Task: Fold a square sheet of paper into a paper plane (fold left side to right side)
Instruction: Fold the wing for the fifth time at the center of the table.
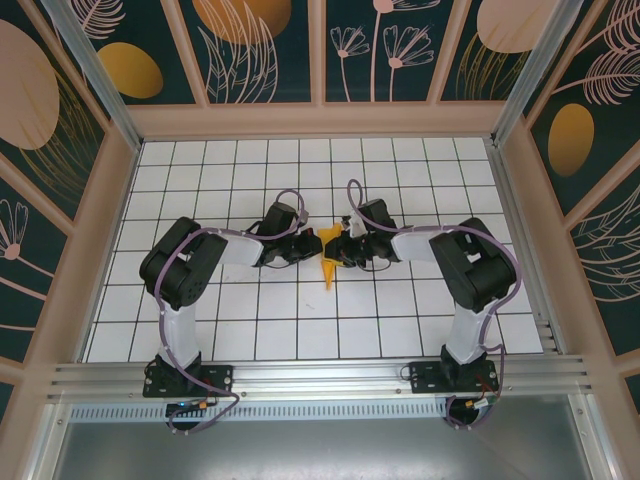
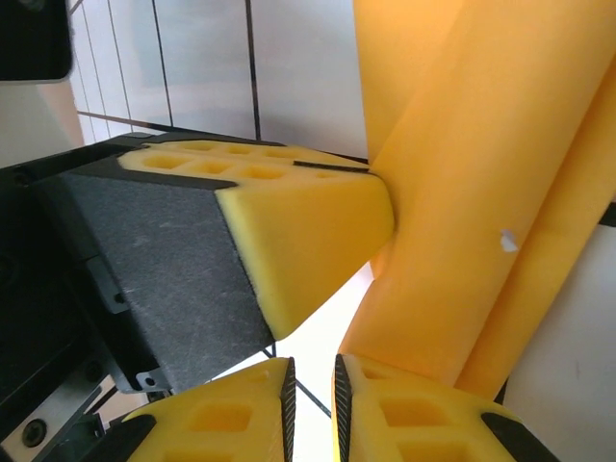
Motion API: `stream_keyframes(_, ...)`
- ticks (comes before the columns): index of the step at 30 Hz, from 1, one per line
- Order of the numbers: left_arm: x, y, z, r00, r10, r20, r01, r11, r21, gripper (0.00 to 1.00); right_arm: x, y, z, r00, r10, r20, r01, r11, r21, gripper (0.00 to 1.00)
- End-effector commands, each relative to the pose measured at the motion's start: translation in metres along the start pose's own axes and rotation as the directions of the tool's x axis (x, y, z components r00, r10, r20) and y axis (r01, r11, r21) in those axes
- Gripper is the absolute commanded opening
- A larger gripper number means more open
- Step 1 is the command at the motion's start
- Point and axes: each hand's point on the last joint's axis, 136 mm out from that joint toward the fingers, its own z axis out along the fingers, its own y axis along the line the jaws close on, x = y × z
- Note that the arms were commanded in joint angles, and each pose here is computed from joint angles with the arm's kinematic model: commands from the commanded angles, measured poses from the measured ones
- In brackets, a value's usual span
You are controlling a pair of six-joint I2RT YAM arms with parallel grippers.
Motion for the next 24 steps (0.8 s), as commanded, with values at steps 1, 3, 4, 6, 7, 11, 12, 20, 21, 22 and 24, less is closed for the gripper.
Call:
stream_keyframes(1, -0.012, 0.045, -0.002, 0.997, -0.001, 0.071, 0.013, 0.984, -0.177, 0.0, 0.005, -0.007, 0.007, 1.0, 0.012, -0.018, -0.012, 1.0, 0.012, 0.22)
stream_keyframes(3, -0.013, 0.045, -0.003, 0.997, 0.0, 0.074, 0.013, 0.984, -0.178, 0.0, 0.005, -0.009, 0.007, 1.0, 0.013, -0.018, -0.013, 1.0, 0.018, 0.22)
stream_keyframes(4, -0.013, 0.045, -0.003, 0.997, -0.001, 0.075, 0.014, 0.984, -0.177, 0.0, 0.005, -0.01, 0.008, 1.0, 0.014, -0.018, -0.013, 1.0, 0.021, 0.22)
stream_keyframes(6, -0.014, 0.044, -0.004, 0.997, -0.001, 0.077, 0.014, 0.984, -0.176, 0.0, 0.005, -0.011, 0.008, 1.0, 0.014, -0.019, -0.013, 1.0, 0.023, 0.22)
stream_keyframes(7, -0.015, 0.043, -0.004, 0.997, 0.002, 0.079, 0.012, 0.985, -0.173, 0.0, 0.005, -0.01, 0.008, 1.0, 0.013, -0.018, -0.013, 1.0, 0.023, 0.22)
stream_keyframes(11, -0.017, 0.042, -0.005, 0.997, 0.003, 0.082, 0.011, 0.985, -0.172, 0.0, 0.004, -0.011, 0.01, 1.0, 0.014, -0.02, -0.013, 1.0, 0.025, 0.22)
stream_keyframes(12, -0.016, 0.042, -0.004, 0.997, 0.003, 0.083, 0.011, 0.985, -0.173, 0.0, 0.004, -0.012, 0.01, 1.0, 0.016, -0.022, -0.016, 1.0, 0.027, 0.22)
stream_keyframes(20, -0.016, 0.045, -0.003, 0.997, -0.002, 0.08, 0.016, 0.984, -0.178, 0.0, 0.003, -0.019, 0.012, 0.999, 0.027, -0.019, -0.026, 0.998, 0.059, 0.22)
stream_keyframes(21, -0.016, 0.044, -0.003, 0.997, -0.001, 0.081, 0.016, 0.984, -0.177, 0.0, 0.003, -0.02, 0.012, 0.999, 0.029, -0.02, -0.027, 0.997, 0.069, 0.23)
stream_keyframes(22, -0.017, 0.044, -0.004, 0.997, -0.002, 0.082, 0.016, 0.984, -0.177, 0.0, 0.003, -0.023, 0.012, 0.999, 0.032, -0.019, -0.031, 0.996, 0.082, 0.22)
stream_keyframes(24, -0.018, 0.043, -0.004, 0.996, -0.001, 0.085, 0.016, 0.985, -0.174, 0.0, 0.004, -0.029, 0.013, 0.999, 0.042, -0.021, -0.04, 0.993, 0.112, 0.22)
